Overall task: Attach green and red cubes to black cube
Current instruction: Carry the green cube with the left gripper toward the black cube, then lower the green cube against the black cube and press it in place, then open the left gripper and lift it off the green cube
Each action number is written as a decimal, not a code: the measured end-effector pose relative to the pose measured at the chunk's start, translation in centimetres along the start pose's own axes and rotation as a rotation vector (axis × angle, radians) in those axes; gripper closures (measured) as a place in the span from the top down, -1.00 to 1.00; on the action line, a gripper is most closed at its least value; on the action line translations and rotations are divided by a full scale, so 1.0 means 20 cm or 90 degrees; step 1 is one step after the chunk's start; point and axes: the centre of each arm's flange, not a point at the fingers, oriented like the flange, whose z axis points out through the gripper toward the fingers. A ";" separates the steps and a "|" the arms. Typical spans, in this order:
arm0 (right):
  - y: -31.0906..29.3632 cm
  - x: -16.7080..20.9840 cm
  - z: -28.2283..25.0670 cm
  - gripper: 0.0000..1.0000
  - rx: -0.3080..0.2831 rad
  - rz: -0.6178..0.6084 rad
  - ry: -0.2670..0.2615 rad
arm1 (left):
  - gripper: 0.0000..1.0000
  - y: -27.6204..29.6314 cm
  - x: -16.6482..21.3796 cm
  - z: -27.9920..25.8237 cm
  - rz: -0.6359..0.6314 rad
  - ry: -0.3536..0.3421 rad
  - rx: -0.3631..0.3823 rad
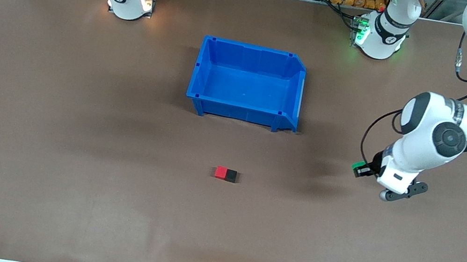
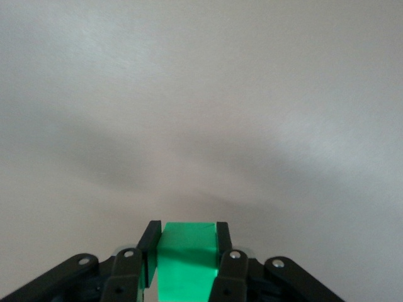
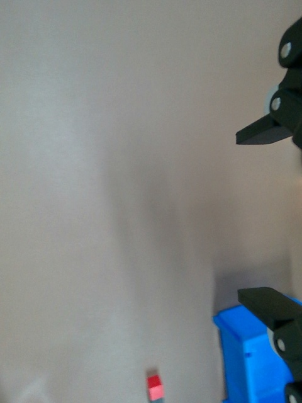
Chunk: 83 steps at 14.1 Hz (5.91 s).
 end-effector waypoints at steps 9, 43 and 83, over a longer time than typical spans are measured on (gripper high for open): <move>0.02 -0.35 0.11 1.00 -0.021 -0.055 -0.015 | -0.21 0.58 -0.08 0.01 -0.228 -0.033 -0.012; 0.01 -0.42 0.07 1.00 -0.081 -0.127 0.076 | -0.21 1.41 -0.72 0.67 -0.636 0.043 -0.062; 0.00 -0.42 0.07 1.00 -0.076 -0.128 0.074 | 1.00 1.23 -0.48 -0.18 -0.551 0.012 0.024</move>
